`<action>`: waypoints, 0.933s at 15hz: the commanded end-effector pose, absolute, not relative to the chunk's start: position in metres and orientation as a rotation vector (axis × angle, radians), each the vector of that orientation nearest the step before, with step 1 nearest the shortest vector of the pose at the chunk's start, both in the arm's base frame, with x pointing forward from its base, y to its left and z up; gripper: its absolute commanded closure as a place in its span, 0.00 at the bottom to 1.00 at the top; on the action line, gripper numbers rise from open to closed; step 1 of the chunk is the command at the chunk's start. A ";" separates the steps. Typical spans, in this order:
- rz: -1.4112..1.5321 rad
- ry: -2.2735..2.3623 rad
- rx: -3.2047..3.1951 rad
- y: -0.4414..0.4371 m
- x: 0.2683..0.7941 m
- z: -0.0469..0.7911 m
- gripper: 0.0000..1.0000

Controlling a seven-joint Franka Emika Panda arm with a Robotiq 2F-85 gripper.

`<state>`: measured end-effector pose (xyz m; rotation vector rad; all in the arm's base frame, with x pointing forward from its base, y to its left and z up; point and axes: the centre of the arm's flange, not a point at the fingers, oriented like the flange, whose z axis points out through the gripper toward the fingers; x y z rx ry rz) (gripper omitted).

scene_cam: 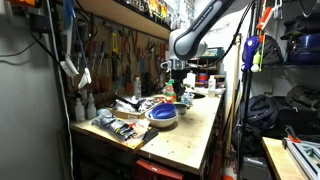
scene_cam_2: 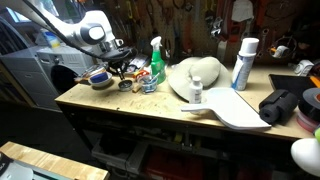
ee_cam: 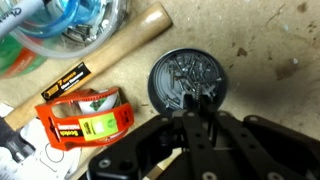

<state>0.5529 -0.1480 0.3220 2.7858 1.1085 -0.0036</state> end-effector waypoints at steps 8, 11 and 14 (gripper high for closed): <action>0.061 0.924 2.822 -0.142 0.532 0.330 0.05; 0.142 0.977 2.849 -0.130 0.481 0.355 0.00; 0.377 0.961 2.848 -0.118 0.440 0.372 0.00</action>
